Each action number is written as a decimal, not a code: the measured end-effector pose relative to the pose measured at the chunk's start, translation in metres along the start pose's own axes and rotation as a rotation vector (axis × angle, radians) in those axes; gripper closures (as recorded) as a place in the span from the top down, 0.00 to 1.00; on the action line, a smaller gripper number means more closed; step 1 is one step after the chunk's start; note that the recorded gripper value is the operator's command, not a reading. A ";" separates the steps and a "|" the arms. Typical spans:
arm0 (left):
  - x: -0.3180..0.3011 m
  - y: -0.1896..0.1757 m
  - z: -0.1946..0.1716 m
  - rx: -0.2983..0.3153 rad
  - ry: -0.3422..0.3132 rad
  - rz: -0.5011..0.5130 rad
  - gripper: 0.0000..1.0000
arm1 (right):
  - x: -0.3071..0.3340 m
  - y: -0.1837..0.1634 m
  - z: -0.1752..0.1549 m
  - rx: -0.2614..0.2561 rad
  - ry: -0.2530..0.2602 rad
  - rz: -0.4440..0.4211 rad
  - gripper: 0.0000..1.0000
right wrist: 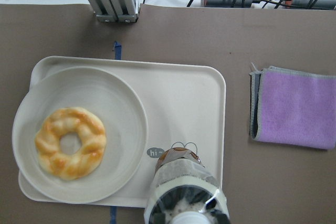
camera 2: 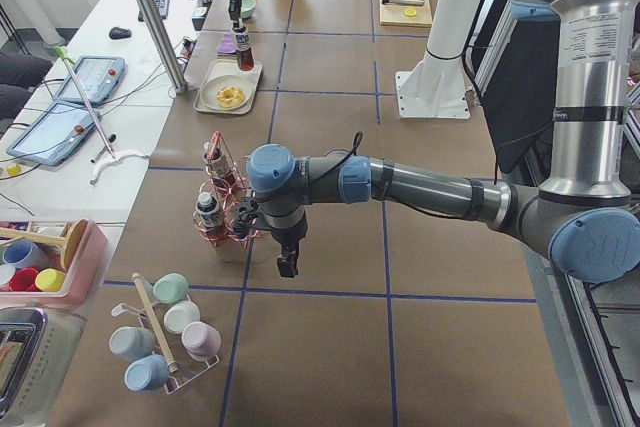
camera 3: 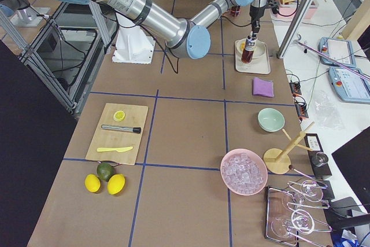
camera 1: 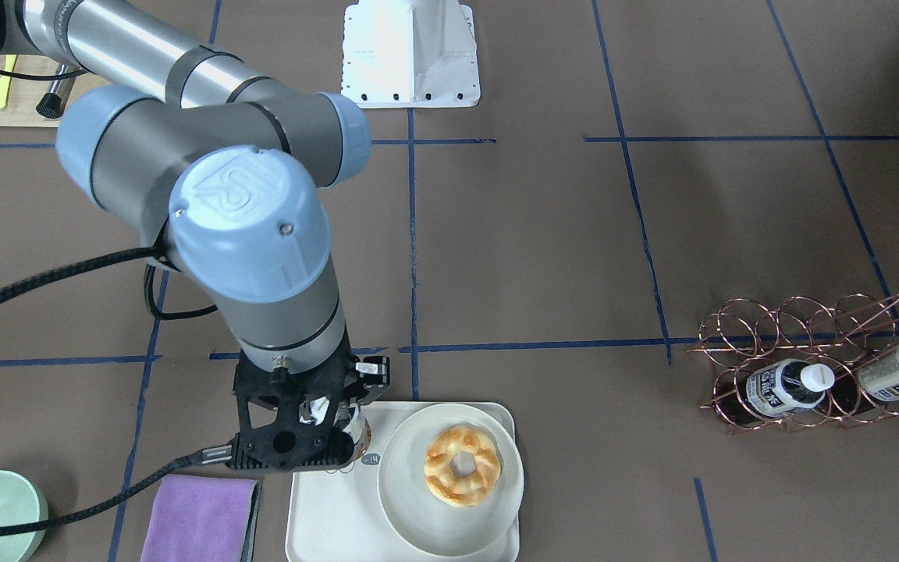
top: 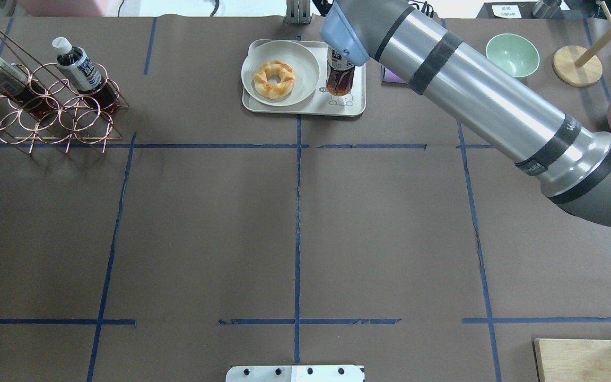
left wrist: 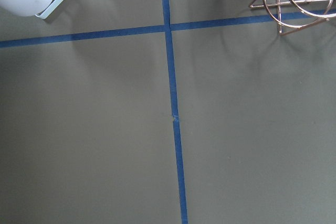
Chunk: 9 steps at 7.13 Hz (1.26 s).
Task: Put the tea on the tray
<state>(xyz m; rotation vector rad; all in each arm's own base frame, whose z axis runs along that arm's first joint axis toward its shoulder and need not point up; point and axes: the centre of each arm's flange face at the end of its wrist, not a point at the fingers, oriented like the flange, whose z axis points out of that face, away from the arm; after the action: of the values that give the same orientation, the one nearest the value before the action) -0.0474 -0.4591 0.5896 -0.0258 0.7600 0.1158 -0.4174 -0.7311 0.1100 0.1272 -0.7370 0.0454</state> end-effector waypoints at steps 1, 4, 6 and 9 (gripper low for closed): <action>0.001 0.000 -0.001 0.002 0.000 0.002 1.00 | 0.006 -0.008 0.005 -0.006 0.004 0.003 0.00; 0.003 0.000 -0.004 0.007 -0.001 0.001 1.00 | 0.012 -0.017 0.025 -0.002 -0.004 0.002 0.23; 0.003 -0.001 -0.004 0.007 -0.001 0.001 1.00 | 0.009 -0.013 0.033 -0.009 -0.004 -0.003 0.96; 0.002 -0.001 -0.003 0.005 0.000 -0.002 1.00 | 0.003 -0.010 0.031 -0.008 -0.012 -0.004 0.99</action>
<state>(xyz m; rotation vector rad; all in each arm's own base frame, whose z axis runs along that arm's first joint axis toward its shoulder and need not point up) -0.0473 -0.4600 0.5861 -0.0218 0.7601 0.1120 -0.4349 -0.7448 0.1334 0.1215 -0.7489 0.0383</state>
